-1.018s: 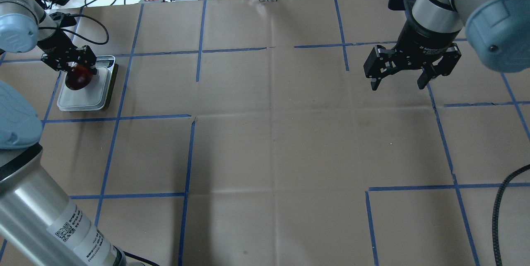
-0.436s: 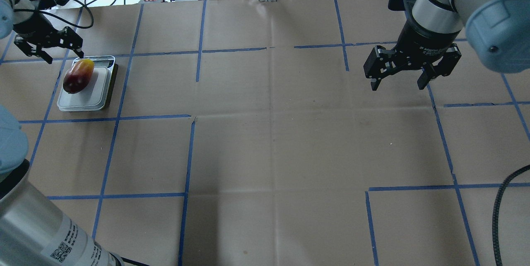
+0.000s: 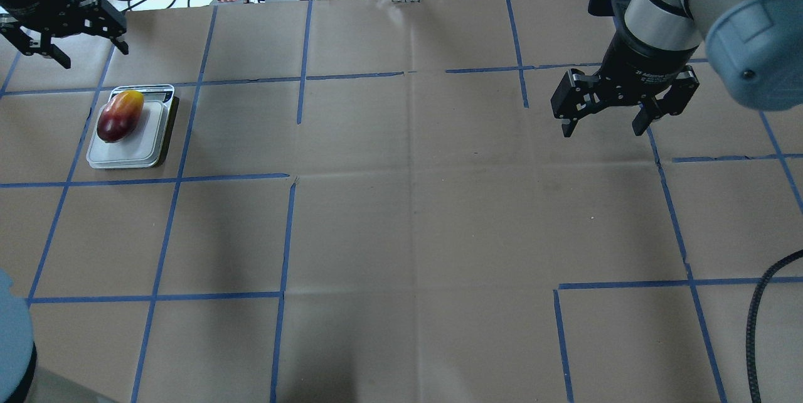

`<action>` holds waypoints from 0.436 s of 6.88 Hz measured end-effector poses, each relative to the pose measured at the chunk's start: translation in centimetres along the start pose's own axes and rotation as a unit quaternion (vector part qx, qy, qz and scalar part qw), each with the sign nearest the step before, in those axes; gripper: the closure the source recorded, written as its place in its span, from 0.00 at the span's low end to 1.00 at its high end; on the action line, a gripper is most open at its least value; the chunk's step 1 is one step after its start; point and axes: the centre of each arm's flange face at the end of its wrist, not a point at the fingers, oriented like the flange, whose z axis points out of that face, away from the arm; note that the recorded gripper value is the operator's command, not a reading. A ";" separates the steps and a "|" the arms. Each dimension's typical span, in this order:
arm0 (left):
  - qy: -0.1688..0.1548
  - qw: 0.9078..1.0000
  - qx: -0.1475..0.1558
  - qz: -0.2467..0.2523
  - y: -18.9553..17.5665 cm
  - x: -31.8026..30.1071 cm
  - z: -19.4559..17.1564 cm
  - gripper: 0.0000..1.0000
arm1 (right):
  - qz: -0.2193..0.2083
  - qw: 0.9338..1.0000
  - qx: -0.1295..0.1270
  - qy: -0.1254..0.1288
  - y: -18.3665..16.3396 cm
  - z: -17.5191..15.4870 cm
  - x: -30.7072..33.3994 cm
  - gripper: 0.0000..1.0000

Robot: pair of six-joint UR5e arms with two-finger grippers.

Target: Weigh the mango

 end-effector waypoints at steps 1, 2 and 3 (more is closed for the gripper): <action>0.002 1.000 0.007 -0.008 3.2 5.3 -1.9 0.00 | 0.000 1.000 0.000 0.000 0.0 0.0 0.0 0.00; 0.004 1.000 0.003 -0.005 6.6 9.7 -2.2 0.00 | 0.000 1.000 0.000 0.000 0.0 0.0 0.0 0.00; 0.004 1.000 -0.007 0.009 10.4 12.9 -1.6 0.00 | 0.000 1.000 0.000 0.000 0.0 0.0 0.0 0.00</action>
